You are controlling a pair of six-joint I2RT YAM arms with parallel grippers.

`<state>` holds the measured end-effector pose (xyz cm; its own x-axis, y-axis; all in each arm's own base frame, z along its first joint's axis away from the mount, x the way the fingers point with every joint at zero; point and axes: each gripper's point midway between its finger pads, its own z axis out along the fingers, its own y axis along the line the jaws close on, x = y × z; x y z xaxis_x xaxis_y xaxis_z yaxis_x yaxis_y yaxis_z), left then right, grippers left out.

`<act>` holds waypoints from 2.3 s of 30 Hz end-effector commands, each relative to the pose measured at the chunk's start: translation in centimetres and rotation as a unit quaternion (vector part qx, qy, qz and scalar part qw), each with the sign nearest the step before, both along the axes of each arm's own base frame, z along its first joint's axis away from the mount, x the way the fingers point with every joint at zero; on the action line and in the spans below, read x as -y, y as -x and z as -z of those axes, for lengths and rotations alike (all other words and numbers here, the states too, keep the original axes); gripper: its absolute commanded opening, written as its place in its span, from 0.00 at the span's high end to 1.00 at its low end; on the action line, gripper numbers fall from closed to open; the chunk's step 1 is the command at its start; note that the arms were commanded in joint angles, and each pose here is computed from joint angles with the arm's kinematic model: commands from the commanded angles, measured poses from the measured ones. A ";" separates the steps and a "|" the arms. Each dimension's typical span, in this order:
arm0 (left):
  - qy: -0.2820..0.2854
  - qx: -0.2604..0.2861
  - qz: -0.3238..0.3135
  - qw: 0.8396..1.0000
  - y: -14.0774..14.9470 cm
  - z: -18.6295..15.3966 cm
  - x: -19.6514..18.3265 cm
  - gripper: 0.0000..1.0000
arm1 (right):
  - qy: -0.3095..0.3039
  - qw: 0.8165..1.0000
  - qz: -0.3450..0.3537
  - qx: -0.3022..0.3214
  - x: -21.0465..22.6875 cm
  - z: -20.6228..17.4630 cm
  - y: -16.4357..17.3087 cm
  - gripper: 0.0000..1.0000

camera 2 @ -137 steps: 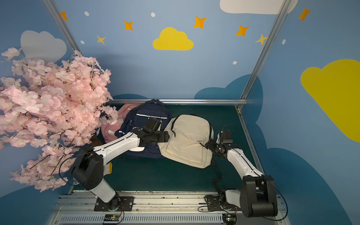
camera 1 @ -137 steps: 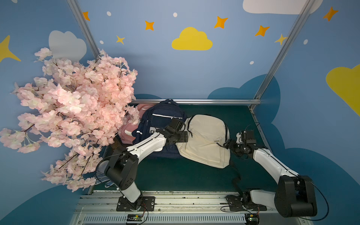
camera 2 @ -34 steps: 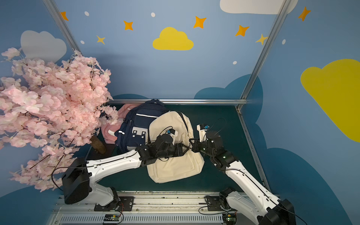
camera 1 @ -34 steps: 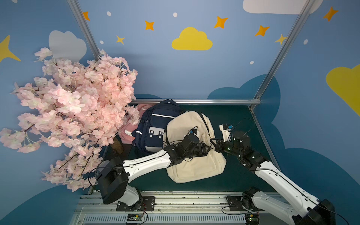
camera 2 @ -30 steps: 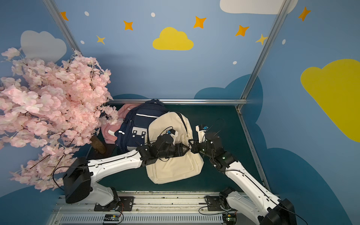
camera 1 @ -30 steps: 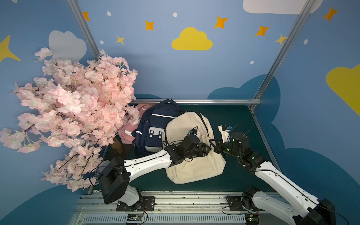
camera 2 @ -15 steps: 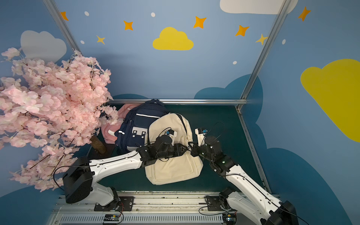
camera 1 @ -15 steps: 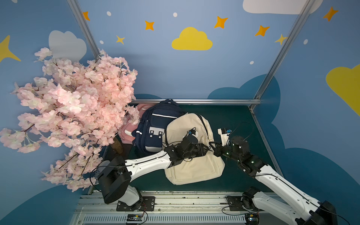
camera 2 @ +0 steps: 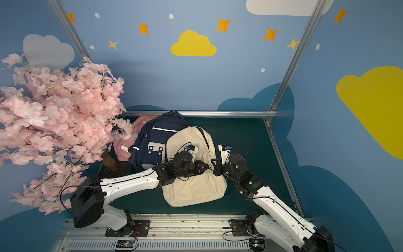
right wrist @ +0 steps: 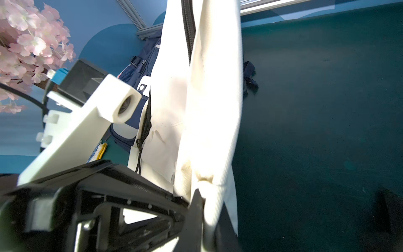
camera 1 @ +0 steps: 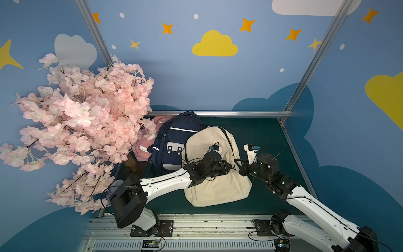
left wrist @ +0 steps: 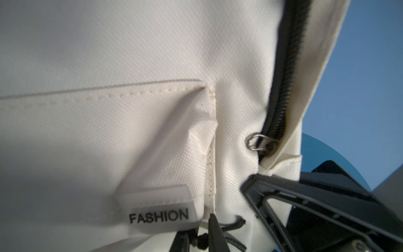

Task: Zip up the backpack
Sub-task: Zip the zipper on the backpack.

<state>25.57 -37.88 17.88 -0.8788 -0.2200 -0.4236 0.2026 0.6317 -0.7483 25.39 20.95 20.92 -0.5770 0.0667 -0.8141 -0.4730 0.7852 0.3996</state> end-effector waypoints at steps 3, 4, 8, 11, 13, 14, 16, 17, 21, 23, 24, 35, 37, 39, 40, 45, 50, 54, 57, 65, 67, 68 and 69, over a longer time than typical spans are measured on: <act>-0.014 0.001 -0.001 1.000 0.1 2.0 -1.2 0.88 | 0.003 0.996 0.086 0.033 2.9 -1.8 -1.2 1.00; -0.013 0.002 0.001 1.000 0.2 2.2 -1.3 0.89 | 0.003 0.996 0.084 0.032 2.8 -1.8 -1.2 1.00; -0.008 0.012 0.014 1.000 0.4 2.1 -1.1 0.91 | 0.004 0.997 0.077 0.022 2.4 -1.4 -1.2 1.00; -0.010 0.020 0.024 0.999 0.5 1.9 -1.1 0.93 | -0.002 0.997 0.071 0.022 2.1 -1.6 -1.2 1.00; -0.015 0.025 0.021 0.999 0.5 2.0 -1.4 0.95 | 0.000 0.997 0.071 0.026 2.2 -1.9 -1.3 1.00; -0.019 0.027 0.019 0.999 0.5 2.1 -1.6 0.96 | 0.004 0.997 0.075 0.028 2.4 -1.9 -1.3 1.00; -0.027 0.031 0.017 0.999 0.6 2.2 -2.1 0.97 | 0.011 0.996 0.081 0.032 2.7 -2.0 -1.3 1.00; -0.032 0.035 0.017 0.999 0.6 2.2 -2.2 0.97 | 0.012 0.996 0.083 0.031 2.9 -1.9 -1.3 1.00; -0.047 0.053 0.021 0.997 0.6 2.8 -2.8 0.98 | -0.013 0.996 0.080 0.021 2.5 -1.9 -0.9 1.00; -0.053 0.057 0.018 0.997 0.5 3.3 -3.2 0.98 | -0.024 0.997 0.071 0.019 2.1 -2.0 -0.7 1.00; -0.057 0.057 0.016 0.997 0.5 3.5 -3.5 0.97 | -0.021 0.997 0.073 0.017 2.2 -1.9 -0.7 1.00; -0.100 0.047 -0.017 0.994 0.5 5.8 -7.2 0.98 | -0.001 0.994 0.099 0.042 3.9 -3.3 -0.5 1.00; -0.105 0.048 -0.020 0.993 0.6 5.8 -7.8 0.97 | 0.000 0.994 0.103 0.043 4.0 -3.3 -0.6 1.00; -0.112 0.048 -0.022 0.992 0.6 5.8 -8.2 0.98 | -0.001 0.994 0.103 0.043 4.0 -3.3 -0.7 1.00; -0.115 0.049 -0.022 0.992 0.7 5.8 -8.4 0.97 | -0.001 0.994 0.102 0.043 3.9 -3.3 -0.7 1.00; -0.130 0.048 -0.038 0.990 0.6 6.0 -10.1 0.98 | 0.020 0.992 0.121 0.042 4.7 -2.7 -1.1 1.00; -0.148 0.040 -0.062 0.986 0.9 6.7 -13.1 0.97 | 0.029 0.985 0.158 0.066 6.8 -4.3 -1.7 1.00; -0.158 0.032 -0.083 0.983 1.3 7.6 -15.7 0.98 | 0.021 0.986 0.152 0.059 6.8 -4.2 -1.8 1.00; -0.164 0.033 -0.089 0.982 1.3 7.5 -16.7 0.97 | 0.017 0.987 0.149 0.057 6.6 -4.1 -1.9 1.00; -0.170 0.041 -0.105 0.979 1.0 6.6 -19.6 0.97 | 0.026 0.983 0.172 0.050 8.2 -3.8 -2.2 1.00; -0.185 0.038 -0.090 0.978 1.0 6.7 -19.8 0.97 | 0.031 0.983 0.177 0.044 8.5 -3.4 -2.4 1.00; -0.201 0.034 -0.086 0.975 1.0 6.9 -20.1 0.97 | 0.035 0.982 0.181 0.039 8.7 -3.1 -2.4 1.00; -0.213 0.031 -0.082 0.973 1.1 7.1 -20.4 0.97 | 0.035 0.982 0.183 0.036 8.8 -3.0 -2.4 1.00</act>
<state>25.07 -20.20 13.19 -0.7797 -0.2217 -0.5856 0.1585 0.8348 -0.5272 26.39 14.37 20.60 -0.5639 0.1396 -0.8139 -0.2556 0.9077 0.3328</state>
